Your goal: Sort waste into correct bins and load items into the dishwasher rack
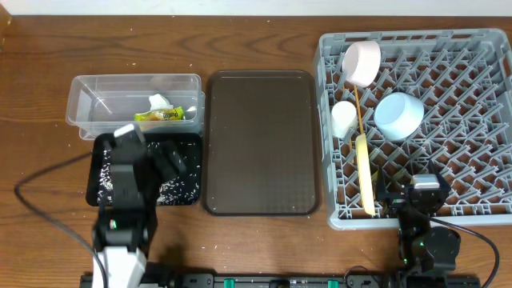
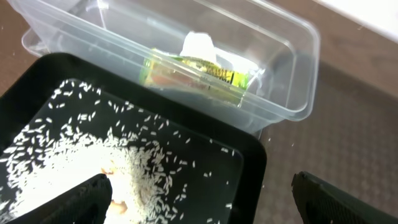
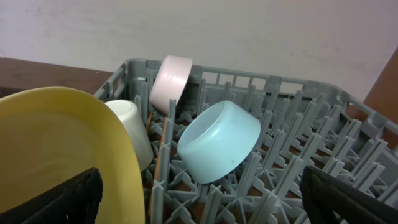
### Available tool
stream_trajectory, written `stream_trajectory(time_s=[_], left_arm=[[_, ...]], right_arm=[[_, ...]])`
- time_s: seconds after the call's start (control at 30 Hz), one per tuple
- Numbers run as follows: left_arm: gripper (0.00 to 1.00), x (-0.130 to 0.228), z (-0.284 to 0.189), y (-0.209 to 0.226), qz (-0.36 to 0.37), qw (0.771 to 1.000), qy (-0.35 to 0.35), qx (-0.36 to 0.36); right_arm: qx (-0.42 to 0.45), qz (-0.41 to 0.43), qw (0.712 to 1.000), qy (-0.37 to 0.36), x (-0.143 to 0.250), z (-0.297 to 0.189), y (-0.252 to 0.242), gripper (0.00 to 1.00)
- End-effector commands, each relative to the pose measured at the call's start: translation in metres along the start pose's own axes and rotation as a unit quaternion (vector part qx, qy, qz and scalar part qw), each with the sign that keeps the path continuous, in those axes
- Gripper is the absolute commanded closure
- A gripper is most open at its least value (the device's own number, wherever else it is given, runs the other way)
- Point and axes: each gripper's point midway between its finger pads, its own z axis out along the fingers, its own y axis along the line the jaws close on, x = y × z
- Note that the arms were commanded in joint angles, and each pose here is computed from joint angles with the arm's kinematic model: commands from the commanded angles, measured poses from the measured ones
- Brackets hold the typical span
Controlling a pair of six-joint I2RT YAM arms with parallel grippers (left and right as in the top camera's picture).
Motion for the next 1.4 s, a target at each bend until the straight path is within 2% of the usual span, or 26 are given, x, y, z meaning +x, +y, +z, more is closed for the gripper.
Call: stream_trajectory(time_s=[0.0,0.37,0.83,1.07,1.37], left_arm=[[0.05,0.009,-0.006,0.005,-0.01,0.999,-0.038,0.018],[0.04,0.022,-0.011,0.011,-0.025,0.983,-0.164,0.08],[0.05,0.029,-0.012,0.014,-0.03,0.972,-0.209,0.103],[0.05,0.037,-0.011,0.022,-0.033,0.975,-0.198,0.091],[0.05,0.027,-0.023,0.015,0.041,0.966,-0.235,0.098]], right_arm=[[-0.014,-0.004,1.0,-0.003,-0.001,0.0,0.006,0.01],[-0.014,-0.004,1.0,-0.003,-0.001,0.0,0.006,0.01],[-0.014,-0.004,1.0,-0.003,-0.001,0.0,0.006,0.01],[-0.014,-0.004,1.0,-0.003,-0.001,0.0,0.006,0.01],[-0.014,-0.004,1.0,-0.003,-0.001,0.0,0.006,0.01]])
